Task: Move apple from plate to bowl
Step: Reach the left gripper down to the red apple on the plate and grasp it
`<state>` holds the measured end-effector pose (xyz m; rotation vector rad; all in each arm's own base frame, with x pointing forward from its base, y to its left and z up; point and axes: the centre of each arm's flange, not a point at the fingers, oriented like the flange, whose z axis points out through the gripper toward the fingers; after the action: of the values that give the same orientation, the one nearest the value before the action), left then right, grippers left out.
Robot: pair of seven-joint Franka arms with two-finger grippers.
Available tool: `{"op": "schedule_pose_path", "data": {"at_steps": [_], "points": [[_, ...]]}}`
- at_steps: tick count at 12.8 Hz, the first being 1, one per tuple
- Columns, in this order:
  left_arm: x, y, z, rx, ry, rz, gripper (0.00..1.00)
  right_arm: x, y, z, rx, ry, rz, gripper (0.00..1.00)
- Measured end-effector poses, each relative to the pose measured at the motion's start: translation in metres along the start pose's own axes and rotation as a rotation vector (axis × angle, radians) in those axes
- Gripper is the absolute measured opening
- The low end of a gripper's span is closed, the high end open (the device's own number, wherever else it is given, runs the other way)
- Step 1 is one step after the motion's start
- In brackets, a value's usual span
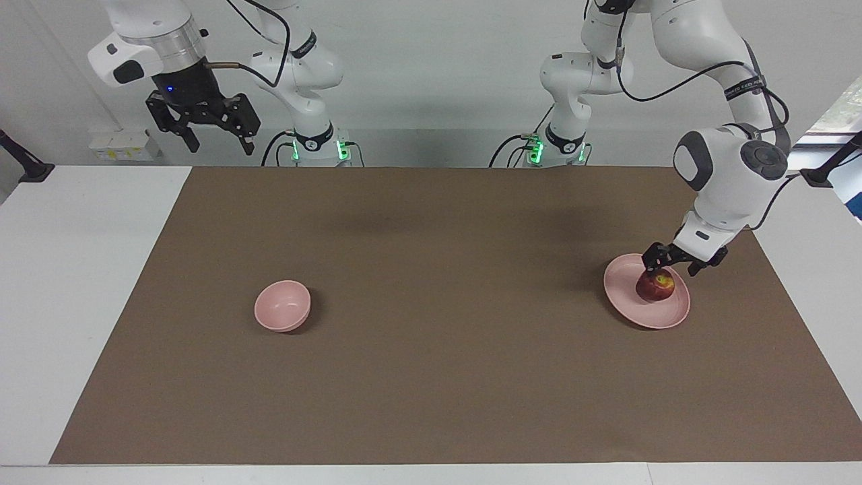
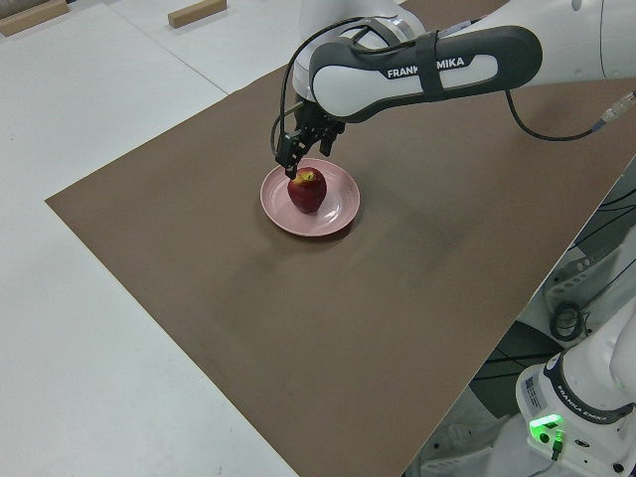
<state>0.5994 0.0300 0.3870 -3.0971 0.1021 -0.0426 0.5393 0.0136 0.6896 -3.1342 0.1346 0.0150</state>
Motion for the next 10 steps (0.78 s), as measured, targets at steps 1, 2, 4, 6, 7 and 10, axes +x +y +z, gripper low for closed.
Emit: {"op": "schedule_pose_path", "data": {"at_steps": [1,2,4,6,7,10], "points": [[0.001,0.001,0.008,0.000,0.001,-0.001,1.00,0.000,0.000,0.000,0.000,0.000,0.000,1.00],[0.001,0.001,0.016,-0.001,0.002,-0.002,1.00,0.000,0.000,0.000,0.000,0.000,0.000,1.00],[-0.001,0.002,0.033,-0.003,-0.005,-0.004,1.00,0.000,0.000,0.000,0.000,0.000,0.000,1.00],[-0.007,0.003,0.046,-0.006,-0.008,-0.007,1.00,0.000,0.000,0.000,0.000,0.000,0.000,1.00],[-0.008,0.003,0.049,-0.009,-0.007,-0.009,1.00,0.000,0.000,0.000,0.000,0.000,0.000,1.00],[-0.008,0.003,0.048,-0.033,-0.001,-0.032,0.82,0.000,0.000,0.000,0.000,-0.004,0.000,1.00]]}}
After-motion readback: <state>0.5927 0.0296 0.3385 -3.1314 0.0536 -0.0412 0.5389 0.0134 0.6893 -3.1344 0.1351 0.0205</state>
